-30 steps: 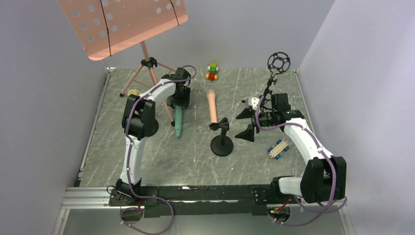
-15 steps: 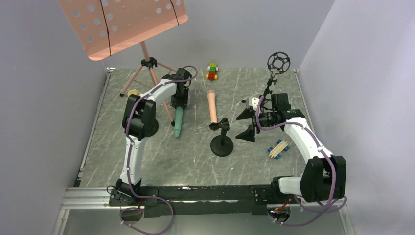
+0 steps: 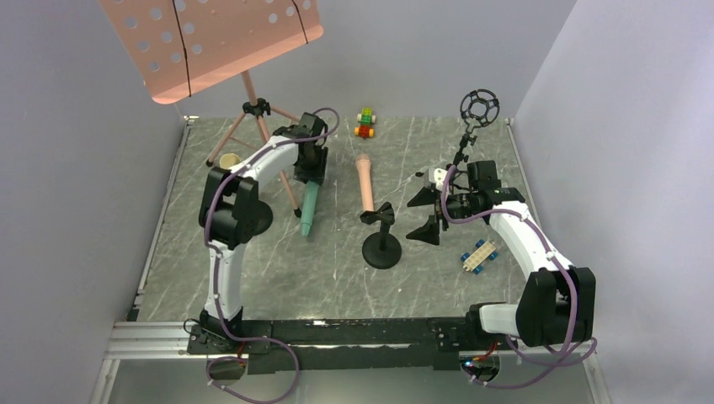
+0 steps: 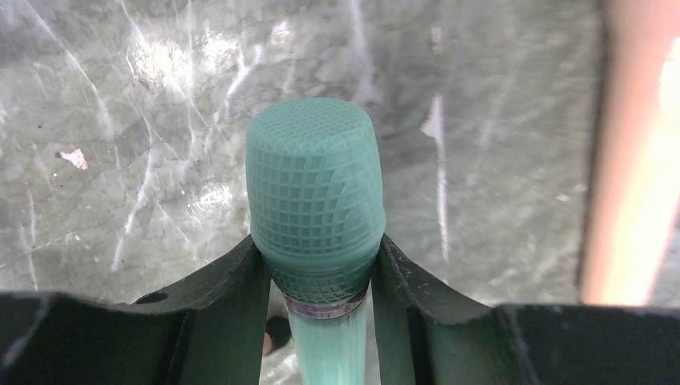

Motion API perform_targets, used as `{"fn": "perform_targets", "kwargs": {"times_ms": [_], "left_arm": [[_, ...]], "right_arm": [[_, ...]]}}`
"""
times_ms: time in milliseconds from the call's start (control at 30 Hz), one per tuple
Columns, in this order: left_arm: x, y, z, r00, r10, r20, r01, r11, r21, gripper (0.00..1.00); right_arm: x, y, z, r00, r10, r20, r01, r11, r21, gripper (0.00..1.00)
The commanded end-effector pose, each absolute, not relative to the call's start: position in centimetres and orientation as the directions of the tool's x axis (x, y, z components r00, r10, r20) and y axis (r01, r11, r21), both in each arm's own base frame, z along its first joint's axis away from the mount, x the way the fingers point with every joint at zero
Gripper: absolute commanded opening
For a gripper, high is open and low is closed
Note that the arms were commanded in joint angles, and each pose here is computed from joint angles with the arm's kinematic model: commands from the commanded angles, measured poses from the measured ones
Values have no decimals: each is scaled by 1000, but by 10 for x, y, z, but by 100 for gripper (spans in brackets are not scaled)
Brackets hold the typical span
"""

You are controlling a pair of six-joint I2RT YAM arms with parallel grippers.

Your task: Attach the microphones to the stand

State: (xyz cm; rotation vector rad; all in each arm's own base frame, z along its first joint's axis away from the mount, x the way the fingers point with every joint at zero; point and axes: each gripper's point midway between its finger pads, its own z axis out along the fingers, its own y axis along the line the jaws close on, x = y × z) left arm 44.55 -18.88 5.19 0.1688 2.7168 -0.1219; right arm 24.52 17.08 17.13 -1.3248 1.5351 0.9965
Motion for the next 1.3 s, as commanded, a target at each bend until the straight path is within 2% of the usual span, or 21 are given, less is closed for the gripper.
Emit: {"fn": "perform_targets", "kwargs": {"times_ms": [0,200,567,1267], "left_arm": [[450,-220,130,-812,100,-574,237,957,-169,10],[436,-236,175,-748,80,-659,306,922,-236,9],[394,-224,234,-616,36,-787,388,883,-263,7],[300,-185,293,-381,-53,-923,496,831,-253,7]], "right_arm": [[250,174,188,-8,-274,-962,-996,84,-16,100],[249,172,189,-4,-270,-963,-996,86,-20,100],[244,173,190,-3,-257,-966,-998,68,-14,100],[243,172,192,-1,-269,-963,-998,63,-16,100]]}}
